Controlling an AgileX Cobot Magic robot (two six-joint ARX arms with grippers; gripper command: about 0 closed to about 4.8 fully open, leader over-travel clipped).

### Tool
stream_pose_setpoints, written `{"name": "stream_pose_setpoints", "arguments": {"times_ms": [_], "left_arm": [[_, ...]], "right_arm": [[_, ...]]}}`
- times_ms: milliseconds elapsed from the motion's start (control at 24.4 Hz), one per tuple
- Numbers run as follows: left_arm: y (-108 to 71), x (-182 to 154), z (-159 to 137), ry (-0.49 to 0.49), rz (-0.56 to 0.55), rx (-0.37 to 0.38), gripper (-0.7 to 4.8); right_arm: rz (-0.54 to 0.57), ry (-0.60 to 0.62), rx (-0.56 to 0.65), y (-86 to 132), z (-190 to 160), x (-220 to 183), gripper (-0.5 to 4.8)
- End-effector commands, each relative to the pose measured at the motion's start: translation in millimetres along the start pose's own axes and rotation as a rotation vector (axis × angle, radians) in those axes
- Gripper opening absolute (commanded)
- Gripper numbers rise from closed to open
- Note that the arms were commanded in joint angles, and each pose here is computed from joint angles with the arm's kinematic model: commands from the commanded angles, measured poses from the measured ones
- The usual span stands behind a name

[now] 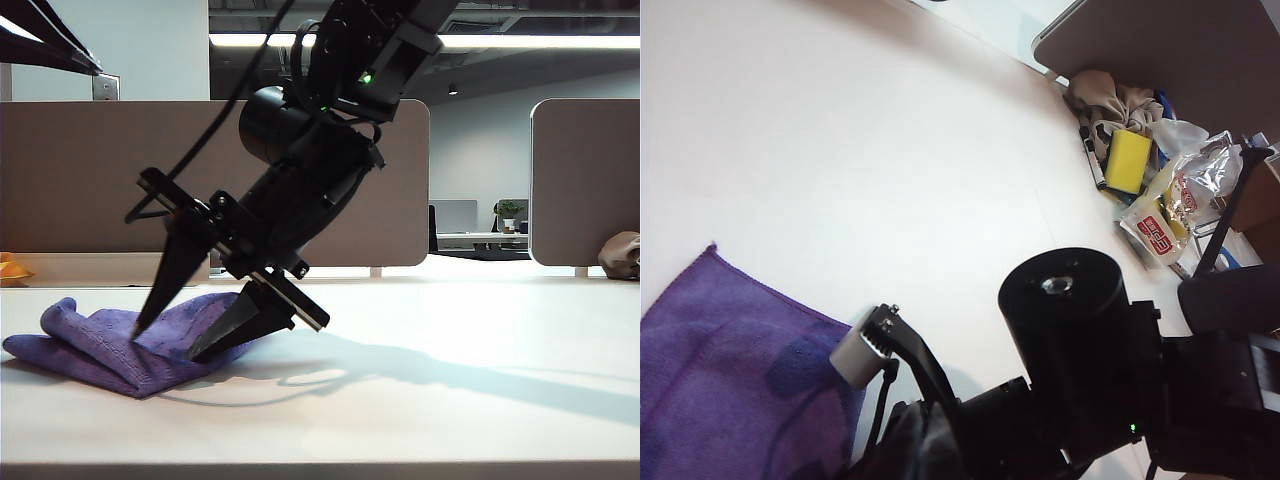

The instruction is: Fold the bottom of the cloth upward, then fold it vertically to form a square shape.

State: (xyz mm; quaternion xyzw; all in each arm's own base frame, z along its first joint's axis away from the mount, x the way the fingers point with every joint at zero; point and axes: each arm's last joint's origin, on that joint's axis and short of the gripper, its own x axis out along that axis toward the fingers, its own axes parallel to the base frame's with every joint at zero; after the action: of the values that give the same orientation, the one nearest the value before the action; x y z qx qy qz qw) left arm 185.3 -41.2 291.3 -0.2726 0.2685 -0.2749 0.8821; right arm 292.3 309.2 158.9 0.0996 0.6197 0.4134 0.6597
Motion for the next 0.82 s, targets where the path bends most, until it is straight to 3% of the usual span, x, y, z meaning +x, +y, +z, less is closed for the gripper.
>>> {"name": "stream_pose_setpoints", "arguments": {"times_ms": [41, 450, 655, 819], "left_arm": [[-1.1, -0.9, 1.1, -0.005, -0.007, 0.016, -0.03], [-1.1, -0.9, 1.1, -0.005, -0.006, 0.020, -0.03], [-2.5, -2.4, 1.8, -0.016, -0.012, 0.026, -0.03], [-10.1, -10.0, 6.0, -0.083, -0.042, 0.071, -0.03]], "right_arm": [[-0.022, 0.057, 0.011, -0.9, -7.5, 2.2, 2.13], [-0.076, 0.238, 0.004, -1.8, -28.9, 2.8, 2.13], [-0.097, 0.153, -0.093, 22.2, -28.2, -9.8, 2.12], [-0.078, 0.080, -0.124, 37.1, -25.6, -30.0, 2.12]]}}
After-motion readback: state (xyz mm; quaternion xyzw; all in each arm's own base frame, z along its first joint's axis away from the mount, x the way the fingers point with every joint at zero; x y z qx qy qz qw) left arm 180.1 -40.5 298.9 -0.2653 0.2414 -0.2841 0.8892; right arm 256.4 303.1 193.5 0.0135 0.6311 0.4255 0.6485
